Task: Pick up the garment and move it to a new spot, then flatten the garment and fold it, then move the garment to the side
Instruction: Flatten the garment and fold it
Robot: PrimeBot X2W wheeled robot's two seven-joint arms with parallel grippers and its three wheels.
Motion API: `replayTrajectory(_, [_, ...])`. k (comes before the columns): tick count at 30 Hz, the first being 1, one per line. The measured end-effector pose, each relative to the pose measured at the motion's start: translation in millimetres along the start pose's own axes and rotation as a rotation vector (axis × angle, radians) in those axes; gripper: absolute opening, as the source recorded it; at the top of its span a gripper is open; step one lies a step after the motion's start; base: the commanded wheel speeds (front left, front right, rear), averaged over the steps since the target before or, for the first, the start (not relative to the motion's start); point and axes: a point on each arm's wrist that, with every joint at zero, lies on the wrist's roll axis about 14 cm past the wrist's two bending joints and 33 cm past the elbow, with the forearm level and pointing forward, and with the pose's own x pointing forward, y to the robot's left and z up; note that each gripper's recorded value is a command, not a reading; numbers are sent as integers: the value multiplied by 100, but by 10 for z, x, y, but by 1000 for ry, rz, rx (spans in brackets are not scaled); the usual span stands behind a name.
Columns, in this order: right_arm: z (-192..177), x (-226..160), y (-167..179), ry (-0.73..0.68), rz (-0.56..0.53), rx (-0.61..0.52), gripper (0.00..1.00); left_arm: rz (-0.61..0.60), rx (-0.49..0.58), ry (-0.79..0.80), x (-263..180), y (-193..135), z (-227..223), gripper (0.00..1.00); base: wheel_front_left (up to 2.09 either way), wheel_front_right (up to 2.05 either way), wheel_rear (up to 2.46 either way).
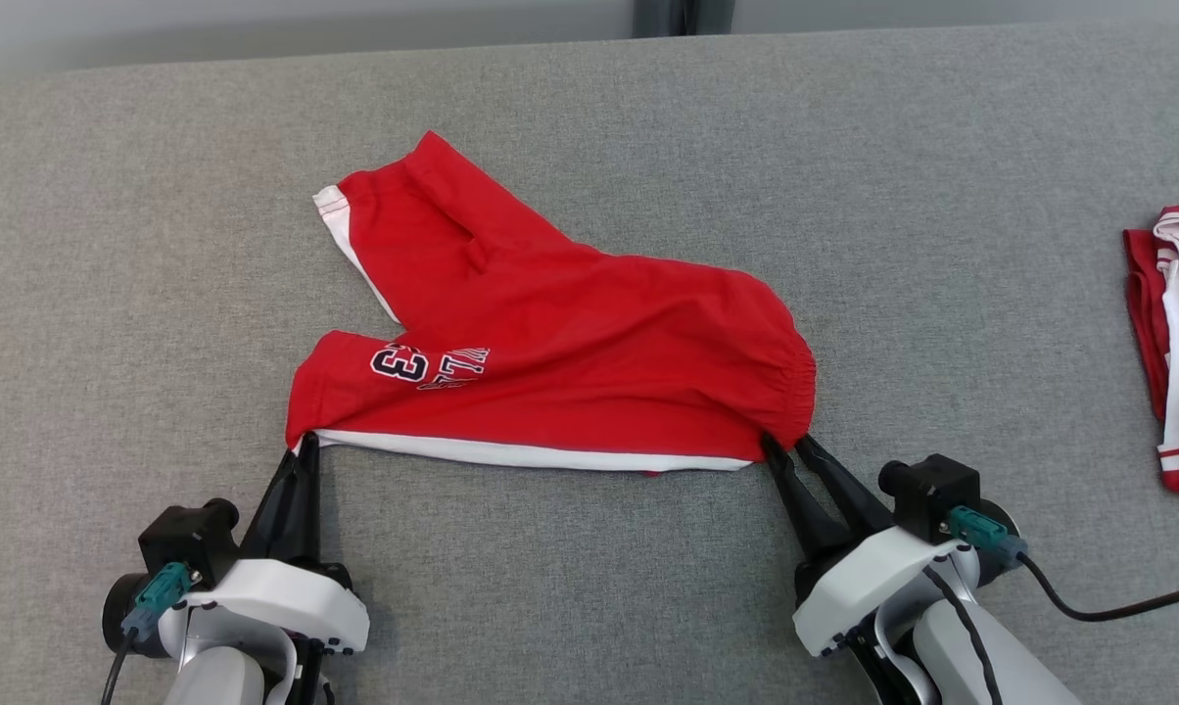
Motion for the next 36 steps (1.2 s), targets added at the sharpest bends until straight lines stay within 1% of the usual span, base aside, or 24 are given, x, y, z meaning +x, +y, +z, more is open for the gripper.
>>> replayTrajectory(1, [-13, -6, 1, 5, 0, 0, 0, 0, 0, -1, -1, -1, 4, 0, 0, 0, 0])
replayTrajectory(5, [5, -19, 37, 2, 8, 5, 0, -4, 3, -21, -11, -12, 76, 0, 0, 0, 0])
replayTrajectory(10, [459, -10, 103, -134, 25, 15, 0, -39, 15, -125, -10, -106, 429, 0, 0, 0, 0])
replayTrajectory(14, [948, -73, 183, -267, 54, -7, 0, -83, 48, -267, -37, -238, 930, 0, 0, 0, 0])
replayTrajectory(17, [1420, -165, 241, -388, 75, -44, 0, -108, 84, -388, -116, -312, 1368, 0, 0, 0, 0])
replayTrajectory(19, [1735, -252, 290, -466, 89, -72, 0, -133, 130, -485, -192, -372, 1734, 0, 0, 0, 0])
replayTrajectory(24, [2529, -579, 461, -668, 130, -140, 0, -197, 219, -736, -542, -592, 2631, 0, 0, 0, 0])
replayTrajectory(28, [2998, -834, 582, -789, 159, -172, 0, -224, 285, -897, -849, -708, 3183, 0, 0, 0, 0])
replayTrajectory(32, [3222, -899, 584, -833, 167, -166, 0, -232, 325, -964, -962, -758, 3473, 0, 0, 0, 0])
replayTrajectory(34, [3233, -829, 548, -817, 163, -157, 0, -235, 327, -951, -900, -769, 3508, 0, 0, 0, 0])
replayTrajectory(36, [3188, -721, 479, -784, 151, -143, 0, -238, 336, -917, -792, -772, 3452, 0, 0, 0, 0])
